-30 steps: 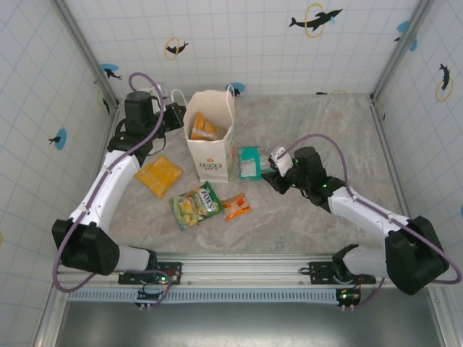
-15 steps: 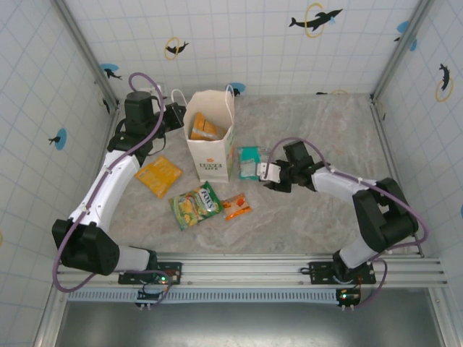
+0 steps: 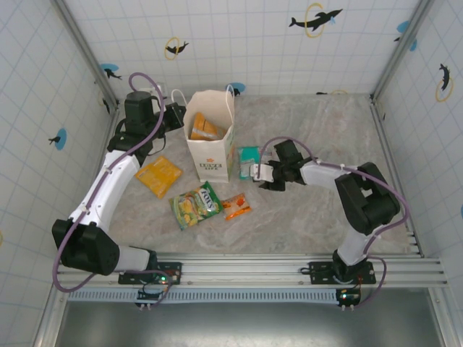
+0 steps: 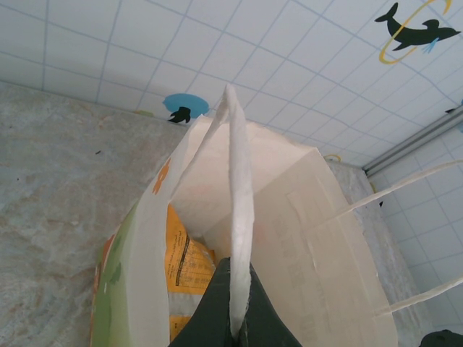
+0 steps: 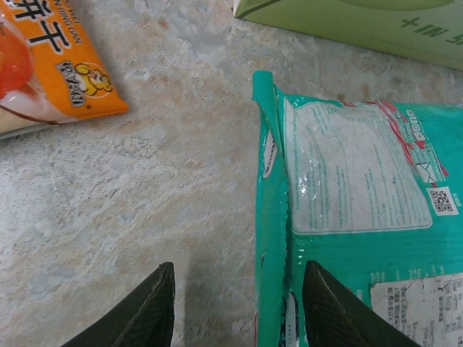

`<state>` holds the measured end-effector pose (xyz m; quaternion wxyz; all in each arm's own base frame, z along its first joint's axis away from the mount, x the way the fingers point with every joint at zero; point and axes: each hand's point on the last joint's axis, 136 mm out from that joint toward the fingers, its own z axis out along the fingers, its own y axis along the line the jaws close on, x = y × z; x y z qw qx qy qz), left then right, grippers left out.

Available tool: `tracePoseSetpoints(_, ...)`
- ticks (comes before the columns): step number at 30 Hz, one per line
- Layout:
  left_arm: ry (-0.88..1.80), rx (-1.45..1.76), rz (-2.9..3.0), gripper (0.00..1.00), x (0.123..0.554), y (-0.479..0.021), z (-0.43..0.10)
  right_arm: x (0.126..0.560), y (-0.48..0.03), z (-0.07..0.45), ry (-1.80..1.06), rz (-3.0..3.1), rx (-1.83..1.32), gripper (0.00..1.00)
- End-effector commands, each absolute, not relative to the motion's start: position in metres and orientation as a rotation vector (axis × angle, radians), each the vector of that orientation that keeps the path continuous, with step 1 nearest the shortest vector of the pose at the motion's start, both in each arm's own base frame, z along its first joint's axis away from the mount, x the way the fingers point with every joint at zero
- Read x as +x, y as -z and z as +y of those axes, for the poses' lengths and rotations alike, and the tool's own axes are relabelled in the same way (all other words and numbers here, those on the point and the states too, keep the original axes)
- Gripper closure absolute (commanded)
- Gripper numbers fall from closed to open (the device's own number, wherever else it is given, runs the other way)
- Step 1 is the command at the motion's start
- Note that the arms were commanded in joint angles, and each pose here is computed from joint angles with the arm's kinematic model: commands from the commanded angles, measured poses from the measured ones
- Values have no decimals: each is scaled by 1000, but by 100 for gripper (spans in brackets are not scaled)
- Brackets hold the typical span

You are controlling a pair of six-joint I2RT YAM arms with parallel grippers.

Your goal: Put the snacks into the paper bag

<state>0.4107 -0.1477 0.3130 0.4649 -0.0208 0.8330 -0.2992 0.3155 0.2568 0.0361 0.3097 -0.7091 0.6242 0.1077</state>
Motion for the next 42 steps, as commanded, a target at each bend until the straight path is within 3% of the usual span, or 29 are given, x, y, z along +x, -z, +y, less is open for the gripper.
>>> tracePoseSetpoints(1, 740, -27, 2034, 100, 413, -317, -148, 328, -42, 265, -297, 1630, -1849, 51)
tracePoseSetpoints(12, 736, -30, 2050, 100, 415, -311, -148, 334, -28, 268, -308, 1666, -1850, 65)
tracePoseSetpoints(20, 723, -30, 2057, 100, 415, -309, -147, 339, -37, 267, -267, 1664, -1823, 100)
tracePoseSetpoints(42, 737, -28, 2046, 100, 415, -314, -148, 332, -188, 257, -866, 1856, -1099, 100)
